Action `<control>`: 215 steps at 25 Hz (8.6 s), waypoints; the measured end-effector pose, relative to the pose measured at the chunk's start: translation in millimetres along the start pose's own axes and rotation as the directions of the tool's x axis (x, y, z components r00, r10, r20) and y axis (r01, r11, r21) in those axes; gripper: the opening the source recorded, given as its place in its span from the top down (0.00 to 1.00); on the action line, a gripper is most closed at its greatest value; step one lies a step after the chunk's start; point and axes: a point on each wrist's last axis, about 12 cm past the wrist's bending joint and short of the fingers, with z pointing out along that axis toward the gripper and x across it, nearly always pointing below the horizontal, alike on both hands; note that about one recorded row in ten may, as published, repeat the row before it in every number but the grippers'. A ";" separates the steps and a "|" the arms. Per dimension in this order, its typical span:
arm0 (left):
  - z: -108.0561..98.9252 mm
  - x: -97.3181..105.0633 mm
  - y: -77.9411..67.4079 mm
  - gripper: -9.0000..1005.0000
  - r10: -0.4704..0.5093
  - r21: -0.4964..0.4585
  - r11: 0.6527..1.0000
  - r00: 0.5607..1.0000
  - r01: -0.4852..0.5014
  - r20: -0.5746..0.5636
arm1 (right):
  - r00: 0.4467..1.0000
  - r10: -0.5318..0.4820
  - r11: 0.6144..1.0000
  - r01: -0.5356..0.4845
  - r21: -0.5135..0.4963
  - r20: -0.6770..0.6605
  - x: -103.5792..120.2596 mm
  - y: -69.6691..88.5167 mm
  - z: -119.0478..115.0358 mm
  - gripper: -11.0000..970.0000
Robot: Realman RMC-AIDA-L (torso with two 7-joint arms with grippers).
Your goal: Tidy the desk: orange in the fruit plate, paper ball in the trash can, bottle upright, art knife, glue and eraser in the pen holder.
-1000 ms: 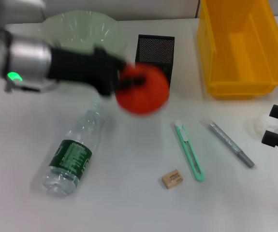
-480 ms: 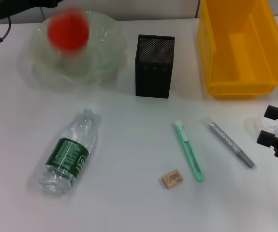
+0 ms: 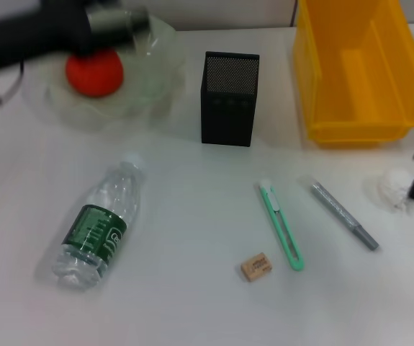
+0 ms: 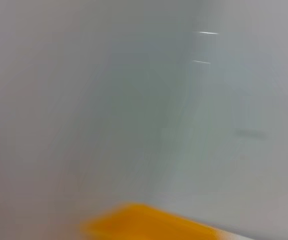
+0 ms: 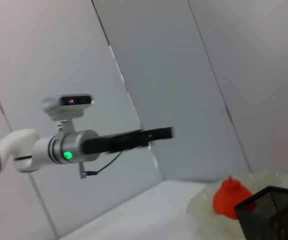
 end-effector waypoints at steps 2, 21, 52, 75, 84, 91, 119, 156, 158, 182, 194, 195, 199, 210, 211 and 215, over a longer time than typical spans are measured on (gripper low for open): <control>-1.5 1.7 -9.3 0.21 0.013 0.080 0.997 1.000 -0.012 -0.010 | 0.999 0.000 1.000 0.000 -0.004 -0.036 -15.0 -0.7 -3.4 0.14; -9.1 39.9 -39.3 0.18 0.011 0.248 0.968 0.977 0.043 -0.212 | 0.488 0.271 0.859 0.266 0.437 -0.830 -120.9 -22.2 97.7 0.14; -20.2 38.5 -35.9 0.24 -0.075 0.192 0.975 0.975 0.117 -0.209 | 0.833 0.130 0.870 0.164 0.464 -0.537 -151.1 -45.5 110.0 0.47; 37.1 -43.8 -21.1 0.28 -0.449 -0.461 0.874 0.611 0.151 -0.652 | 0.955 -0.197 0.974 0.164 -0.155 -0.222 -44.9 -11.5 86.2 0.13; 70.2 -20.7 -14.7 0.30 -0.494 -0.555 0.828 0.569 0.078 -0.658 | 0.976 -0.143 0.959 0.095 -0.267 -0.163 10.8 -0.8 97.5 0.13; 87.1 3.6 -3.0 0.31 -0.514 -0.569 0.820 0.529 0.071 -0.675 | 0.972 -0.136 0.967 0.089 -0.239 -0.190 14.4 -4.4 93.8 0.13; 76.0 0.8 -20.4 0.55 -0.281 -0.316 0.947 0.622 0.058 -0.730 | 0.983 -0.093 0.977 0.059 -0.204 -0.160 14.6 -5.7 84.2 0.13; -17.2 86.8 -40.1 0.52 0.199 -0.289 0.953 0.903 -0.089 0.380 | 1.000 -0.018 0.975 0.017 -0.222 -0.004 -14.2 -7.6 106.1 0.13; -12.1 95.9 -45.7 0.52 0.279 -0.337 0.928 0.893 -0.157 0.352 | 0.997 0.004 0.978 0.012 -0.210 0.075 -20.5 -7.3 103.9 0.13; 12.5 119.9 -47.5 0.43 0.217 -0.457 0.888 0.928 -0.059 0.302 | 0.966 0.028 0.994 0.001 -0.112 0.256 -16.6 -10.8 87.9 0.13; -48.2 64.0 -60.2 0.20 0.097 0.117 0.983 0.941 -0.141 0.323 | 0.993 -0.055 0.994 0.064 -0.089 0.104 -61.7 -21.0 63.9 0.13; -43.2 67.5 -63.4 0.20 0.084 0.224 0.966 0.974 -0.131 0.208 | 0.997 -0.076 0.994 0.075 -0.076 -0.021 -84.4 -19.9 55.9 0.13; -31.9 80.0 -63.9 0.20 0.053 0.281 0.958 0.997 -0.064 0.048 | 0.964 -0.105 0.994 0.098 -0.043 -0.245 -117.9 -9.4 53.8 0.13; -18.0 92.9 -58.3 0.20 0.000 0.225 0.974 0.997 0.016 -0.073 | 0.512 -0.026 0.969 0.224 0.104 -0.859 -157.4 36.0 151.8 0.13; -17.6 92.6 -58.1 0.20 0.000 0.225 0.974 0.997 0.017 -0.074 | 0.484 -0.017 0.966 0.235 0.112 -0.875 -155.0 37.3 161.4 0.13; -16.6 93.5 -56.5 0.20 0.000 0.214 0.977 0.996 0.018 -0.084 | 0.402 0.025 0.956 0.259 0.140 -0.915 -134.4 38.1 201.3 0.13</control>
